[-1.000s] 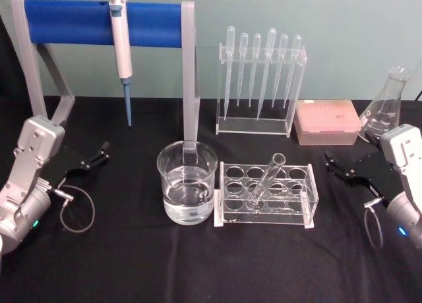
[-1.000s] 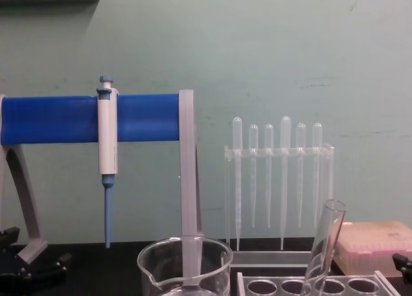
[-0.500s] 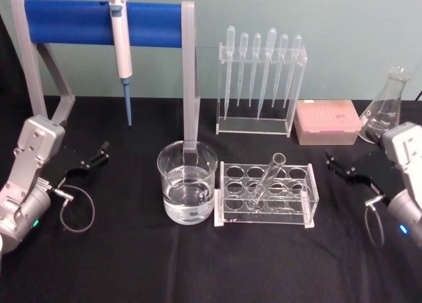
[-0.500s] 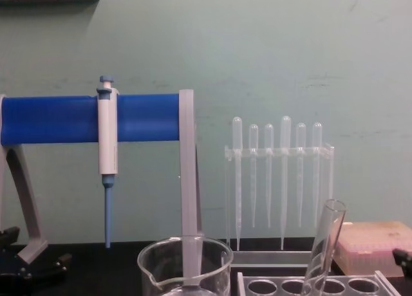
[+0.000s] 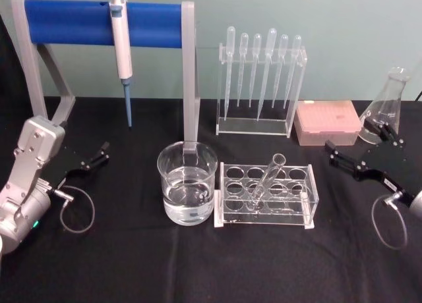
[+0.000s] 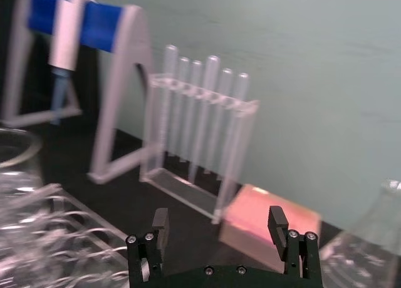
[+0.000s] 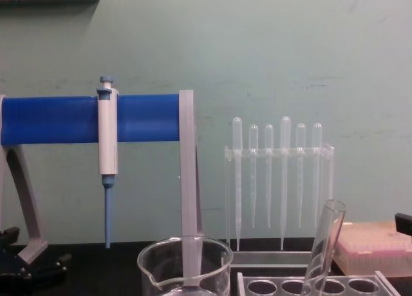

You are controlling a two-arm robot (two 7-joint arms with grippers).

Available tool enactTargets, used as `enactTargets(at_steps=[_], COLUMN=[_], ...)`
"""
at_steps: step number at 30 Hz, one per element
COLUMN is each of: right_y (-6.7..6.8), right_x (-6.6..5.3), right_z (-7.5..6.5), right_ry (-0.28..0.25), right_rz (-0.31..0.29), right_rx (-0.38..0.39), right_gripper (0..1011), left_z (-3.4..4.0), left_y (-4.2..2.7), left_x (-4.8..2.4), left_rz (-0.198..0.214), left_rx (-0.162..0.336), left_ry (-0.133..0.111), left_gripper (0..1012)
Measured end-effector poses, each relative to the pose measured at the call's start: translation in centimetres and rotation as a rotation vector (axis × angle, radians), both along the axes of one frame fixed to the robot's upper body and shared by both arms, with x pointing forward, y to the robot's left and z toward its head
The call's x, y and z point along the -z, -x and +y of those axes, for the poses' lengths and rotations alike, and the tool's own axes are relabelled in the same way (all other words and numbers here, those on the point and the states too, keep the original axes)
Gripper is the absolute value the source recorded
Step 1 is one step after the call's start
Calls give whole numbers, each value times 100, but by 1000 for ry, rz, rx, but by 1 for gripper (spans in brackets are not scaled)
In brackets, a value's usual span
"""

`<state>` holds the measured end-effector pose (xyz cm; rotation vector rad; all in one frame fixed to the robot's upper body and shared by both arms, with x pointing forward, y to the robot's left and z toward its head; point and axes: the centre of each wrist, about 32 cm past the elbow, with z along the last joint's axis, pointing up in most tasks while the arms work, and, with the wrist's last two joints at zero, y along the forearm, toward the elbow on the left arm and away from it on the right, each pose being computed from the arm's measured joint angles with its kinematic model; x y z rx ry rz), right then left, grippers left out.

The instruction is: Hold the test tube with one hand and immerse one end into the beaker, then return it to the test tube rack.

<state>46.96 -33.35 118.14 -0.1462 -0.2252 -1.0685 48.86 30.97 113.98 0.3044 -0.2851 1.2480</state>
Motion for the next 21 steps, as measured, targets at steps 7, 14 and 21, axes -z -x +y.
enactTargets(at_steps=[7,14,21], right_y=[127,102,-50], right_x=[-75,-41,-10], right_z=[-237,-319,-285], right_ry=[-29,-42,-70], right_rz=[107,177,205], right_rx=[-274,-446,-606], right_gripper=[1002,1002,1002], left_z=[0,0,0], left_y=[0,0,0], left_x=[0,0,0], left_rz=[0,0,0], left_rx=[0,0,0], left_ry=[0,0,0], left_gripper=[1000,1000,1000])
